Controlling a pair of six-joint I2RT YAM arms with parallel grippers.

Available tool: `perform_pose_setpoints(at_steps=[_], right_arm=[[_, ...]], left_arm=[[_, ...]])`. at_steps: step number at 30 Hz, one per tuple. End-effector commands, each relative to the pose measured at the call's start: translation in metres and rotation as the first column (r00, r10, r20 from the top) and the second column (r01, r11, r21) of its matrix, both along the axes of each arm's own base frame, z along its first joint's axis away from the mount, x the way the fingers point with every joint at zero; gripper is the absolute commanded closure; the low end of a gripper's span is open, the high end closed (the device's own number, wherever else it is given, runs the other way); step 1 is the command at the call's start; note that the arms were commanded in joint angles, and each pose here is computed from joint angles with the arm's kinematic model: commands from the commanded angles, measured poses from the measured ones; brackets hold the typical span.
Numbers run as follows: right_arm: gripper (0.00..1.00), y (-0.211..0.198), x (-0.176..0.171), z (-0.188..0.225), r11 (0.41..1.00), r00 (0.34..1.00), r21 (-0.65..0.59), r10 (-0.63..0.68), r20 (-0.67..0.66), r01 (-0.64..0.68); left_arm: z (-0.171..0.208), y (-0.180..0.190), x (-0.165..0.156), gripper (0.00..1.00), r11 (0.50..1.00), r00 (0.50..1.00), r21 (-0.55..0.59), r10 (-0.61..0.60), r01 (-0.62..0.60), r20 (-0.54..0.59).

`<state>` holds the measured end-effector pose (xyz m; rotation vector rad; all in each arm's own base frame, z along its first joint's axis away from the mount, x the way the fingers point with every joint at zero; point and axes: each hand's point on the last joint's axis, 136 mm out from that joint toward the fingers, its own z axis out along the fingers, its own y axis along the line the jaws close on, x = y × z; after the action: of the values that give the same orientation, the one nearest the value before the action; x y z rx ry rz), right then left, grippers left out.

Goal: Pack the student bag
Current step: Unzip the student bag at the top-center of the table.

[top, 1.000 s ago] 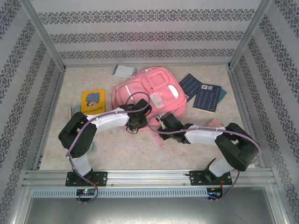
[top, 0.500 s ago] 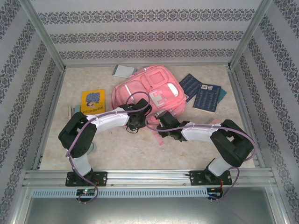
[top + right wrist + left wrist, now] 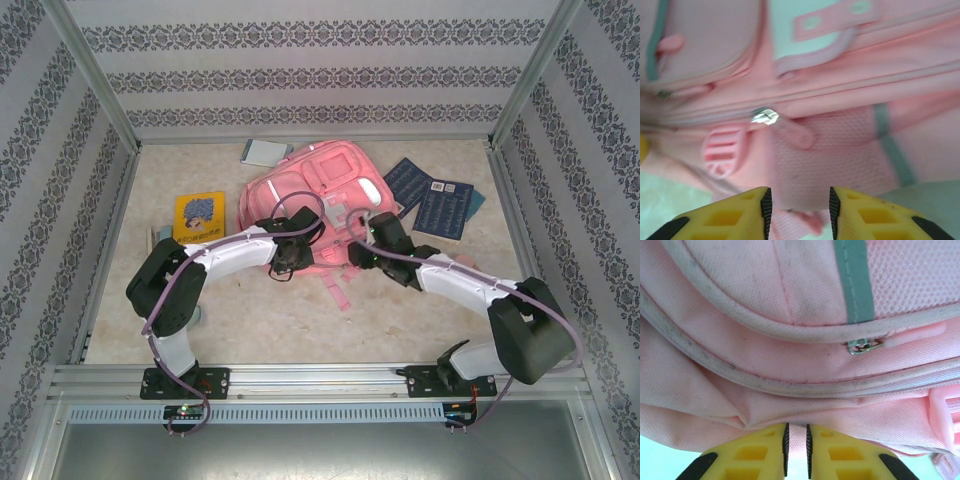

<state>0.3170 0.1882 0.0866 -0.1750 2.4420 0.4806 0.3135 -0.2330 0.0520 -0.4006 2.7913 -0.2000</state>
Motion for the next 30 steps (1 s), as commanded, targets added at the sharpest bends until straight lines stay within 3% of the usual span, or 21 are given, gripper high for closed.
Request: perform_pose_setpoints(at_steps=[1, 6, 12, 20, 25, 30], right_arm=[[0.58, -0.016, 0.004, -0.006, 0.972, 0.972, 0.165, -0.132, -0.195, 0.165], [0.44, -0.033, 0.024, -0.013, 0.936, 0.932, 0.202, -0.227, -0.282, 0.289], [0.46, -0.042, 0.043, -0.028, 0.924, 0.888, 0.133, -0.294, -0.353, 0.359], [0.87, -0.019, 0.032, -0.047, 0.928, 0.86, 0.143, -0.25, -0.446, 0.344], [0.92, -0.001, 0.012, -0.045, 0.938, 0.861, 0.139, -0.225, -0.456, 0.319], [1.0, 0.005, 0.002, -0.048, 0.927, 0.84, 0.146, -0.236, -0.489, 0.346]], left_arm=[[0.022, 0.004, 0.005, 0.77, 0.999, 0.997, 0.022, -0.049, 0.047, 0.06], [0.032, -0.012, -0.016, 0.73, 0.996, 0.994, -0.006, -0.088, 0.089, 0.065], [-0.002, -0.018, -0.052, 0.74, 0.997, 0.997, -0.034, -0.072, 0.071, -0.032], [-0.013, 0.006, -0.033, 0.75, 0.992, 0.999, 0.115, -0.045, 0.046, -0.014], [-0.009, 0.019, -0.016, 0.75, 0.985, 0.998, 0.162, -0.062, 0.057, 0.023], [-0.001, -0.007, -0.02, 0.72, 0.987, 0.983, 0.068, -0.154, 0.148, 0.098]])
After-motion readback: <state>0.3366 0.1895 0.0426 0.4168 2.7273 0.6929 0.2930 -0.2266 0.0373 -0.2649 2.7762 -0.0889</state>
